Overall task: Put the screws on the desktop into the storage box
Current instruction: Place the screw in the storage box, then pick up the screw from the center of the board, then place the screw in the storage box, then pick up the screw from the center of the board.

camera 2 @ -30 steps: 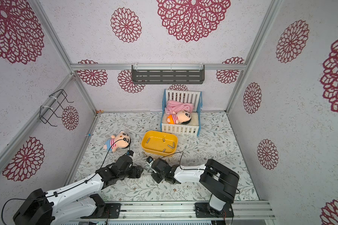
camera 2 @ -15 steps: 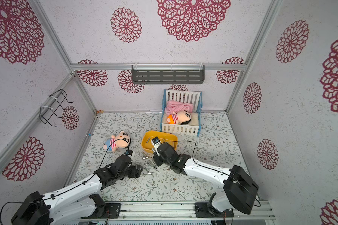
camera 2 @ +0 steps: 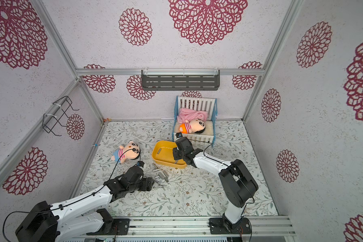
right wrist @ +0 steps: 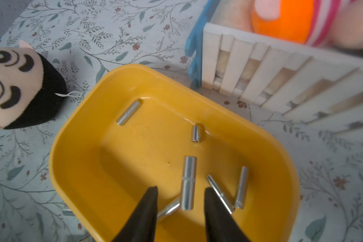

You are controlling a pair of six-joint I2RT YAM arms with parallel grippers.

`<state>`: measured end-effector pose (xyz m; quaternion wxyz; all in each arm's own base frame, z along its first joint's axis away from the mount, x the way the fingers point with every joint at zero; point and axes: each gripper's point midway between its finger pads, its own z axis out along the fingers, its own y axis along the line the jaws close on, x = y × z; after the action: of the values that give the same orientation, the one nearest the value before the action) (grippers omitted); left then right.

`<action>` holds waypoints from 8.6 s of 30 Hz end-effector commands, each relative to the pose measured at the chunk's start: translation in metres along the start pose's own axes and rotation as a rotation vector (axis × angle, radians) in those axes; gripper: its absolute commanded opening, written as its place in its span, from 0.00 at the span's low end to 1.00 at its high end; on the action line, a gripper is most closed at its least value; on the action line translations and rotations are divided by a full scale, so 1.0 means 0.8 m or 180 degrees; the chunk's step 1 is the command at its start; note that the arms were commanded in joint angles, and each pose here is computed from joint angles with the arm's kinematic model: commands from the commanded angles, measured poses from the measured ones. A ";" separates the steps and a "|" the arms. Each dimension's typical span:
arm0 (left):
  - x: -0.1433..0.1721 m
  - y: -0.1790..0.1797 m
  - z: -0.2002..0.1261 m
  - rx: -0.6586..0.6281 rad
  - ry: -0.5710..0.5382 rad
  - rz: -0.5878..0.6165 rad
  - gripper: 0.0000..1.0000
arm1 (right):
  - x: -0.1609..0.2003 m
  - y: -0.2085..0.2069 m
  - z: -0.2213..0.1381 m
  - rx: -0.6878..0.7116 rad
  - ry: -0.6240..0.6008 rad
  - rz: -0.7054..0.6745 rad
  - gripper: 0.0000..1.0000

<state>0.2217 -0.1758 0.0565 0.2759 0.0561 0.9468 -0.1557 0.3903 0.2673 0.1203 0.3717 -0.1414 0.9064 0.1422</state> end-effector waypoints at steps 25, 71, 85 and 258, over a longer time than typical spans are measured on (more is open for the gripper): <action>0.034 -0.068 0.000 -0.0251 -0.0335 -0.0082 0.77 | 0.057 -0.056 -0.123 -0.0020 -0.1255 0.0551 0.53; 0.071 -0.079 0.069 -0.0923 -0.0086 0.0374 0.43 | 0.048 -0.044 -0.127 -0.0150 -0.1309 0.0464 0.53; 0.066 -0.086 0.052 -0.0930 -0.0210 0.0473 0.27 | 0.047 -0.039 -0.125 -0.0197 -0.1281 0.0431 0.51; -0.010 -0.035 0.005 -0.0706 -0.0406 -0.0605 0.15 | 0.052 -0.026 -0.083 -0.0281 -0.1011 0.0392 0.51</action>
<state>0.2251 -0.2072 0.0483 0.3031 -0.0936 0.9454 -0.0751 0.3217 0.2098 0.1111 0.4730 -0.0676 0.8518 0.2149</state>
